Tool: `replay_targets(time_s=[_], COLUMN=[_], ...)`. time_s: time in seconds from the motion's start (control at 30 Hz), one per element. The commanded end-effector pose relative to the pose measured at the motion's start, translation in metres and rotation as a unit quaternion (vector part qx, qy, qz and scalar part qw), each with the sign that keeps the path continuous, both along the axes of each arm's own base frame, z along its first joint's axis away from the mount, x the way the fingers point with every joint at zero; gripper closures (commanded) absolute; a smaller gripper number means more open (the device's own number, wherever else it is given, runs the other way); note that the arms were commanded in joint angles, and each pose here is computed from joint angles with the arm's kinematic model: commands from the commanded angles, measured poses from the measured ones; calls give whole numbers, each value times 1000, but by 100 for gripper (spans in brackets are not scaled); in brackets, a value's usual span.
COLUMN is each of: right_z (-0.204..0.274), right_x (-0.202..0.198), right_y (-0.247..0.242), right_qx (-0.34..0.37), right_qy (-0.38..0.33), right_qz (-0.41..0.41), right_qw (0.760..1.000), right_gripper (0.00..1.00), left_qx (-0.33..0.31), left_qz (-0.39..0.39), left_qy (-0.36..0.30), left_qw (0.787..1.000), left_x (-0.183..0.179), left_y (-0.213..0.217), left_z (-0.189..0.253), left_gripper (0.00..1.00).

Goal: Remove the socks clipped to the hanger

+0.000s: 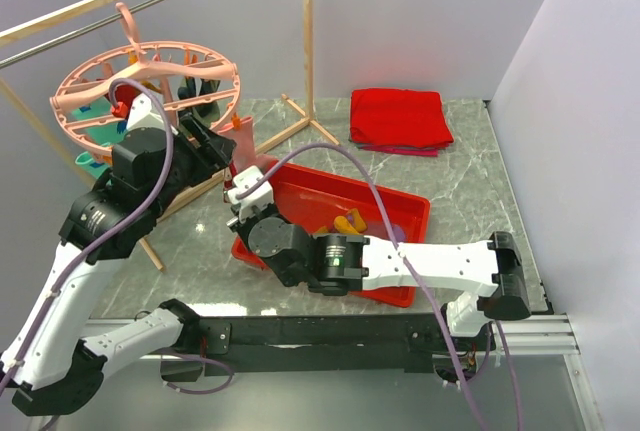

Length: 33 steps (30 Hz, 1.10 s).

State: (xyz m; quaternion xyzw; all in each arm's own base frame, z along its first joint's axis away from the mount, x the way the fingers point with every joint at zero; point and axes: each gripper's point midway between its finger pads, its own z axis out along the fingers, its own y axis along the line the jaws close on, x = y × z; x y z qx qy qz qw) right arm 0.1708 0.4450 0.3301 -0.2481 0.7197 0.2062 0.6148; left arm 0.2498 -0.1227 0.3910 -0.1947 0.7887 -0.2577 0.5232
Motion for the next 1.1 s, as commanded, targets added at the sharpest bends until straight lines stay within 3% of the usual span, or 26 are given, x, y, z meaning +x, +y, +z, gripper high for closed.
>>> replay_targets(time_s=[0.0, 0.17, 0.37, 0.6, 1.07], right_z=[22, 20, 21, 11, -37], right_x=[2, -1, -4, -4, 1], right_y=[2, 7, 6, -5, -41], right_qx=[11, -11, -3, -9, -6], right_qy=[-36, -56, -57, -52, 6], right_qz=[-33, -36, -35, -40, -82], right_qw=[999, 998, 998, 998, 997], right_gripper=[100, 100, 100, 100, 100], left_qx=[-1, 3, 13, 19, 20], left_qz=[41, 53, 47, 50, 46], left_qy=[-21, -29, -38, -43, -49], left_qw=[999, 998, 998, 998, 998], left_x=[14, 20, 23, 20, 16], left_y=[9, 10, 9, 14, 15], left_z=[7, 1, 3, 5, 6], left_gripper=[29, 33, 59, 97, 99])
